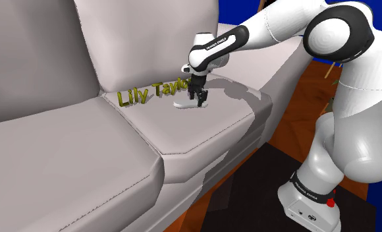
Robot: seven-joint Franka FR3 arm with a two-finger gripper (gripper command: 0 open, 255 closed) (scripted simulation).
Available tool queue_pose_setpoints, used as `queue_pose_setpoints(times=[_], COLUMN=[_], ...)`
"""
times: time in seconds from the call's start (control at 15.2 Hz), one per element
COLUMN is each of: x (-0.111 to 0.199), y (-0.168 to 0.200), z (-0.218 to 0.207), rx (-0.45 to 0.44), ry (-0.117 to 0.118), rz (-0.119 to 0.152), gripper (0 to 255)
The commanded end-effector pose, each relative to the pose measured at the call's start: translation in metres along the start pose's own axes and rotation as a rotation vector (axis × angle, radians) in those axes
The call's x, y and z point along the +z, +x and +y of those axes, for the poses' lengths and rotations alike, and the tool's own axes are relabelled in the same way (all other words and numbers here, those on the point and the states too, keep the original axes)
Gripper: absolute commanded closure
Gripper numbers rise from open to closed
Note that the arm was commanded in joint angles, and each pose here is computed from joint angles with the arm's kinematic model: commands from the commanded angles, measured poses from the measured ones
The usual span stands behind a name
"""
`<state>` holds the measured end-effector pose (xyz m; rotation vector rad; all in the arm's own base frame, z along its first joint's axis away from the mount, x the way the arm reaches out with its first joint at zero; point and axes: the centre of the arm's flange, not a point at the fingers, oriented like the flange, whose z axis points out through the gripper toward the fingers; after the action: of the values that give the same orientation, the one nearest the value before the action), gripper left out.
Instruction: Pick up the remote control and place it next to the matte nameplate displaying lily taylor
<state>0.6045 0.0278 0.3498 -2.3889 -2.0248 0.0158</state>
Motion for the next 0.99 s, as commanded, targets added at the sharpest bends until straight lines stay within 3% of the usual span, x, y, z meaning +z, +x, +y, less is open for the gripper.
queue_pose_setpoints(times=[0.0,0.4,0.46,0.79,0.92], x=[0.002,0.002,0.002,0.002,-0.024], y=[-0.002,-0.002,-0.002,-0.002,-0.002], z=[0.000,0.000,0.000,0.000,0.000], rx=[0.001,0.001,0.001,0.001,0.001], ry=[0.001,0.001,0.001,0.001,0.001], rz=[-0.001,-0.001,-0.001,-0.001,-0.001], gripper=[255,255,0,0,0])
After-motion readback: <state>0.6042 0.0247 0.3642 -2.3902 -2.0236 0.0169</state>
